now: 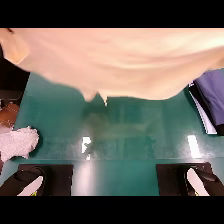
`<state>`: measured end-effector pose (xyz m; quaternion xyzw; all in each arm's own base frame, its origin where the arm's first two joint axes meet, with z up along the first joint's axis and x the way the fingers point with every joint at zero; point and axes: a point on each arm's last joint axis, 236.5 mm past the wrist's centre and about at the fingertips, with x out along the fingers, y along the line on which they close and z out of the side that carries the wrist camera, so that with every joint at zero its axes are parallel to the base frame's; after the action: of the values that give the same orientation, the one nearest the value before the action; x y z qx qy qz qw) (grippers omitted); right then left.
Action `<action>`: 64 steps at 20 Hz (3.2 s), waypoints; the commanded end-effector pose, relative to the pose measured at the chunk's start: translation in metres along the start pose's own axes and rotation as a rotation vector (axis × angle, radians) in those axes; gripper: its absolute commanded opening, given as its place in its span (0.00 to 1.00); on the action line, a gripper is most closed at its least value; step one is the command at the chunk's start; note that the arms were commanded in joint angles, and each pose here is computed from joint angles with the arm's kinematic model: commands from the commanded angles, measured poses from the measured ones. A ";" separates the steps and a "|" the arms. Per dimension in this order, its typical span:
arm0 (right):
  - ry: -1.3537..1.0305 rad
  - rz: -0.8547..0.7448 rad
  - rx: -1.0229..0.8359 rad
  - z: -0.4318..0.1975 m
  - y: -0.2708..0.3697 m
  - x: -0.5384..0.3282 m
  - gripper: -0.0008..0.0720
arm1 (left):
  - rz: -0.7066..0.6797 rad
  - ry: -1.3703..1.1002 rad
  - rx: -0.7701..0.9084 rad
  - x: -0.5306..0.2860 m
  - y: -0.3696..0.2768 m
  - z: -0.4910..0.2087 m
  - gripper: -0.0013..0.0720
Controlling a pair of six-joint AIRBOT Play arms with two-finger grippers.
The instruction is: Fold the shirts.
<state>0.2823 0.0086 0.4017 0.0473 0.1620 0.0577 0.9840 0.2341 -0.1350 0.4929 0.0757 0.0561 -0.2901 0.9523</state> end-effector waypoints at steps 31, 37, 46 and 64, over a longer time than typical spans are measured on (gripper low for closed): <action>0.912 0.253 0.313 -0.264 -0.021 0.182 0.42 | 0.016 1.029 -0.879 0.118 0.073 -0.482 0.69; 0.854 0.207 0.341 -0.287 -0.016 0.163 0.42 | -0.080 1.035 -1.111 0.082 -0.017 -0.544 0.69; 0.826 0.205 0.327 -0.283 -0.011 0.148 0.42 | -0.032 1.035 -1.090 0.085 -0.025 -0.567 0.68; 1.107 0.111 0.694 -0.444 -0.105 0.124 0.45 | -0.164 0.871 -0.869 0.137 0.002 -0.457 0.05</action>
<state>0.2678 -0.0411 -0.0451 0.3193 0.6357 0.0641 0.6999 0.3191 -0.1255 0.0132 -0.2199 0.5601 -0.2451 0.7602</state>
